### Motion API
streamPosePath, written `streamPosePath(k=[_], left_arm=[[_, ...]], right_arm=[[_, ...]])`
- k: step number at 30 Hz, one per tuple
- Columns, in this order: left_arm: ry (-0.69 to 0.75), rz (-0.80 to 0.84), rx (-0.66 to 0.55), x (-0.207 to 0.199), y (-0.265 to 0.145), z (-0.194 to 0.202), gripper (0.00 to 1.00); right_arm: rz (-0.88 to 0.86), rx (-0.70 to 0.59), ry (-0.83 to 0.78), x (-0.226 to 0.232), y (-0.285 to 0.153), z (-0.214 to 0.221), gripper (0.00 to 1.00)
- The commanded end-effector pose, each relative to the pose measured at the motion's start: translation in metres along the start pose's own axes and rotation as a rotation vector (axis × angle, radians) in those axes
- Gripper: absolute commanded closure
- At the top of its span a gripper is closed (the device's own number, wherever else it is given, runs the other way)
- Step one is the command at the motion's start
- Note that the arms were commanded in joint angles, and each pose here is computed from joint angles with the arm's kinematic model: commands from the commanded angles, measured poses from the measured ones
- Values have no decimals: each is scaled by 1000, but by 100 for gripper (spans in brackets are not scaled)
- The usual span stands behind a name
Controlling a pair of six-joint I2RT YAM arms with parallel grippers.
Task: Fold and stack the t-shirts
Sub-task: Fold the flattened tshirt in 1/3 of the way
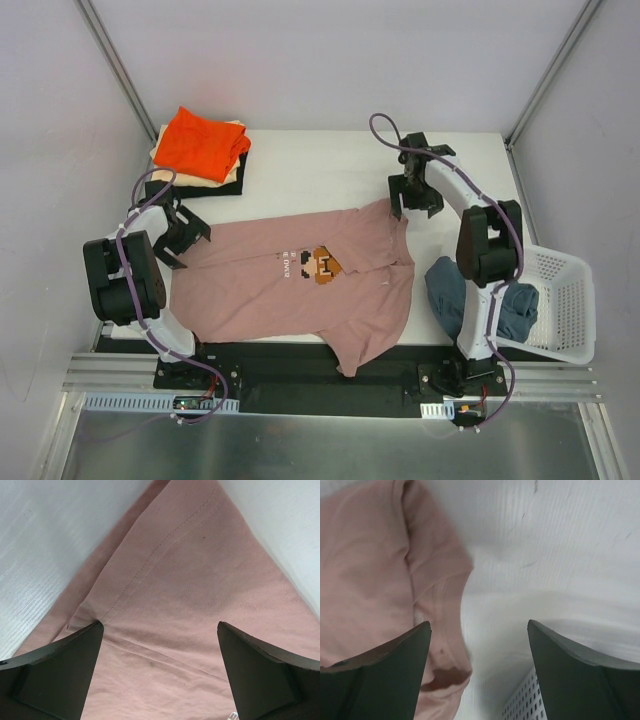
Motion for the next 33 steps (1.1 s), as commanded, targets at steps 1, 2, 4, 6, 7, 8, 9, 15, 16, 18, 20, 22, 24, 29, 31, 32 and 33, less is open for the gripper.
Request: streamPosePath(k=[1, 2, 4, 6, 7, 8, 9, 15, 16, 18, 20, 22, 24, 29, 31, 32, 33], left_arm=[[1, 37, -10, -1, -7, -4, 1], [3, 34, -11, 0, -7, -4, 1], [6, 27, -10, 2, -5, -3, 1], [5, 22, -8, 3, -4, -2, 1], [4, 21, -5, 3, -3, -1, 1], [2, 23, -4, 3, -2, -1, 1], [1, 23, 0, 3, -1, -1, 1], [-3, 18, 16, 5, 5, 2, 1], [-3, 16, 18, 6, 5, 3, 1], [-1, 14, 13, 6, 5, 2, 1], [-3, 8, 14, 7, 6, 2, 1], [-1, 11, 16, 6, 7, 2, 1], [-3, 5, 19, 7, 9, 2, 1], [-3, 12, 23, 2, 9, 2, 1], [2, 18, 25, -2, 10, 1, 1], [6, 31, 18, -9, 8, -1, 1], [20, 32, 22, -14, 10, 2, 1]], right_arm=[[-174, -151, 80, 19, -57, 10, 18], [-198, -167, 97, 21, -63, 16, 19], [-315, -142, 129, 37, -56, 30, 21], [-411, -107, 162, 51, -51, 44, 25], [-435, -117, 158, 57, -50, 44, 26], [-450, -109, 152, 62, -48, 47, 28], [-467, -95, 136, 70, -46, 51, 30], [-440, -22, 134, 85, -25, 57, 34], [-417, -11, 145, 85, -22, 57, 36], [-336, 31, 143, 80, -11, 61, 39], [-277, 77, 139, 77, -2, 65, 36], [-240, 106, 132, 74, 5, 69, 35], [-246, 144, 145, 74, 14, 75, 35], [-302, 164, 189, 71, 23, 75, 36], [-323, 160, 217, 66, 24, 71, 36], [-348, 161, 223, 66, 24, 70, 35], [-359, 156, 245, 61, 24, 66, 35]])
Point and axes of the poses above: each gripper's point midway between its finger pads, its own y axis out along the fingers, its own x axis along the line the jaws close on, z = x × y, the point moved 8 cm from there along -y, back along the fingers, and after that the axes turned 12 degrees about -y, right-handed, at the moved point
